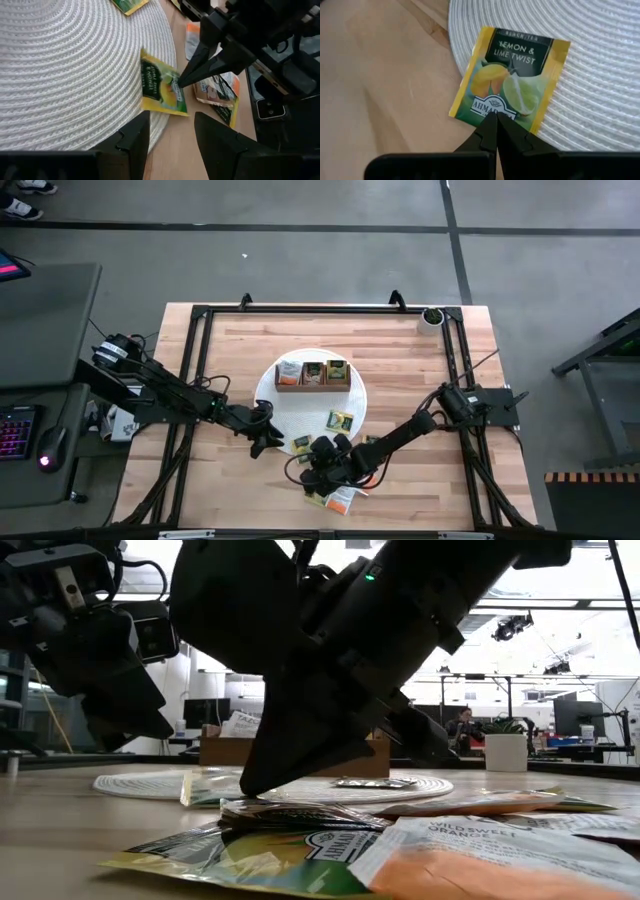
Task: Pick & Place Tea
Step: Put the yellow tea bag into the right section of the wooden organizer
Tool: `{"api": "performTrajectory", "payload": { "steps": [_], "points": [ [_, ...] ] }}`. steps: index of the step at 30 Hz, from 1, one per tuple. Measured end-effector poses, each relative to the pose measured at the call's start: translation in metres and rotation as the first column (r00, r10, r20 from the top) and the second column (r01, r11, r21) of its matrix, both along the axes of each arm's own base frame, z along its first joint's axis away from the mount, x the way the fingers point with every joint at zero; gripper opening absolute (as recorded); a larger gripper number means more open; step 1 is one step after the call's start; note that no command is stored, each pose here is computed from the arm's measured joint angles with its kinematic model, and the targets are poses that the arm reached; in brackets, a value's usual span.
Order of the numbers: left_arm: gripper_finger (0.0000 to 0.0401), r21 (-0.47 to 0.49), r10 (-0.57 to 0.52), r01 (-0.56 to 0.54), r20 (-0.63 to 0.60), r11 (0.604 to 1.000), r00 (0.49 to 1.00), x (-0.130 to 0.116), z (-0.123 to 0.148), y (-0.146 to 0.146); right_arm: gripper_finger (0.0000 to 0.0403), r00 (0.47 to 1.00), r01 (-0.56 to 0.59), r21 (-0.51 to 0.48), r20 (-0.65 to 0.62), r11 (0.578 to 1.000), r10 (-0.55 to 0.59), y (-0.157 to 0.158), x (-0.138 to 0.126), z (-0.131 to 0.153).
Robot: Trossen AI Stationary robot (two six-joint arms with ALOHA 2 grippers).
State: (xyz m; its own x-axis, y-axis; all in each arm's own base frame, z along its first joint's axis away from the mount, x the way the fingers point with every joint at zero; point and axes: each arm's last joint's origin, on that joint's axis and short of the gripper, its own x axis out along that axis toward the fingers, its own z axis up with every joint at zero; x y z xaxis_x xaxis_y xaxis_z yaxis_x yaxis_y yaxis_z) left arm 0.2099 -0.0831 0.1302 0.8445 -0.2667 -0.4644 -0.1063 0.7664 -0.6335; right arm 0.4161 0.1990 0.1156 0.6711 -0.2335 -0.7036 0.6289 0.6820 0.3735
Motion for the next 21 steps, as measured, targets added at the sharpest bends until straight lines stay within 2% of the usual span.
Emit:
{"api": "performTrajectory", "payload": {
  "steps": [16, 21],
  "points": [
    [0.0154, -0.031, 0.015, -0.014, 0.053, 0.999, 0.998, 0.0029, 0.0056, -0.0009, 0.0000, 1.000, -0.012, 0.029, -0.007, 0.999, 0.013, 0.0016, -0.0049, -0.0064],
    [0.0154, -0.085, 0.059, -0.056, 0.033, 0.995, 0.998, 0.0033, 0.0059, -0.0005, 0.0000, 1.000, -0.013, 0.028, -0.010, 1.000, 0.013, 0.0013, -0.0051, -0.0068]
  ]
}}
